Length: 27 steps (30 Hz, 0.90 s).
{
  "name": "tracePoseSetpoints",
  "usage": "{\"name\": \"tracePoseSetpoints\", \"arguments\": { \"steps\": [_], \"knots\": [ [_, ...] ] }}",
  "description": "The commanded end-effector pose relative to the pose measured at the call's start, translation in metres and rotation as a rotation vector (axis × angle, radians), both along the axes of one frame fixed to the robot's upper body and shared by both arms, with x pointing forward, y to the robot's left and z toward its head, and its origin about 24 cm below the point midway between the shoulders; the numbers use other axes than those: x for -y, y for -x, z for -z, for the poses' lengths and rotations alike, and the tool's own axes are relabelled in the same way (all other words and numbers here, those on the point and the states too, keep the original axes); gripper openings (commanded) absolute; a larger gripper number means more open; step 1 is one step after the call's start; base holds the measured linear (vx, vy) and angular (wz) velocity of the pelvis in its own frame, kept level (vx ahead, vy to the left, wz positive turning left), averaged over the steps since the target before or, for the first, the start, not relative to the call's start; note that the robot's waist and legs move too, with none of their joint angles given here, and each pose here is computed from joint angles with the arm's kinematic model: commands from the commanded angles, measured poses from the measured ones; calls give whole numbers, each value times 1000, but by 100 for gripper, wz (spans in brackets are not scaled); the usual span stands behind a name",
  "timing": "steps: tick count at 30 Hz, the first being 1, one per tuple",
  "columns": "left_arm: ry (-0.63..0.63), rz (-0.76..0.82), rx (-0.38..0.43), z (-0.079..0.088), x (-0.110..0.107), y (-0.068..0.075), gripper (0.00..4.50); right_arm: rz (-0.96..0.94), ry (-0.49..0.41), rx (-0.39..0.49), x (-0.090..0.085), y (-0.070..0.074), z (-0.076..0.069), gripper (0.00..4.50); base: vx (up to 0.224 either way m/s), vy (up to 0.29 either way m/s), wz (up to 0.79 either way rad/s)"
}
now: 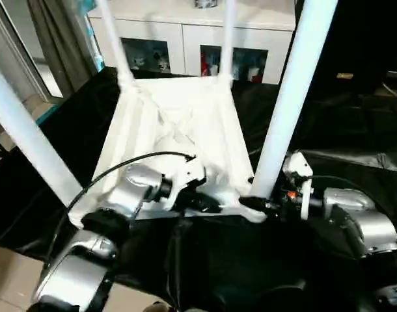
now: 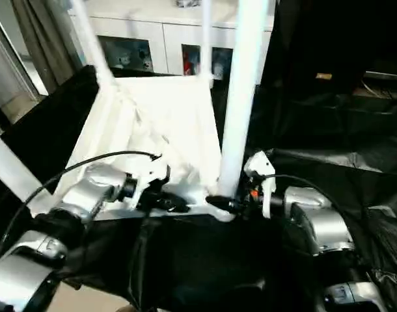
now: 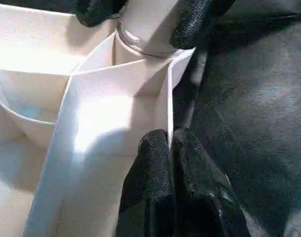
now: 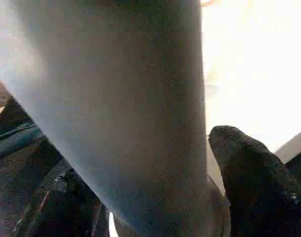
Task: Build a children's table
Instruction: Rotate leg to tighten
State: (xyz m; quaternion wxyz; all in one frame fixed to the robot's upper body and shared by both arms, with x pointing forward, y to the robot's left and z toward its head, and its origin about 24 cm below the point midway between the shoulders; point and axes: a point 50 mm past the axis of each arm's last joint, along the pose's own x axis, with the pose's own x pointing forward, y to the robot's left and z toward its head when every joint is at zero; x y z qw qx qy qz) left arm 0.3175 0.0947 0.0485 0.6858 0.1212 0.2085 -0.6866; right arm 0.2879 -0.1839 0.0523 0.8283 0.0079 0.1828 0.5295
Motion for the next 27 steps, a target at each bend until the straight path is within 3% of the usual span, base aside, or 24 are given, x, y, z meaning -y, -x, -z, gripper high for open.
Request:
{"name": "tracePoseSetpoints", "arguments": {
  "steps": [1,8,12,13,18,21,24,25,27],
  "knots": [
    [40,76,-5,-7,5,3,0,3,11,-5,5,2,-2,302,0,0,0],
    [46,52,16,-9,8,2,0,17,20,-12,0,4,4,265,0,0,0],
    [46,-129,103,-8,18,-13,0,332,94,25,1,-14,24,246,0,0,0],
    [31,-182,116,-7,22,-16,0,456,110,0,-4,-18,35,241,0,0,0],
    [22,-293,140,-6,31,-23,0,607,129,-48,-16,-20,50,220,0,0,0],
    [51,-420,157,-10,47,-31,0,742,147,-75,-33,-24,59,209,0,0,0],
    [69,-430,160,-11,59,-31,0,729,131,-67,-50,-26,60,209,0,0,0],
    [72,-414,164,-11,63,-29,0,696,93,-58,-57,-27,57,261,0,0,0],
    [73,-399,169,-11,66,-28,0,662,54,-50,-63,-28,53,273,0,0,0]
  ]
}}
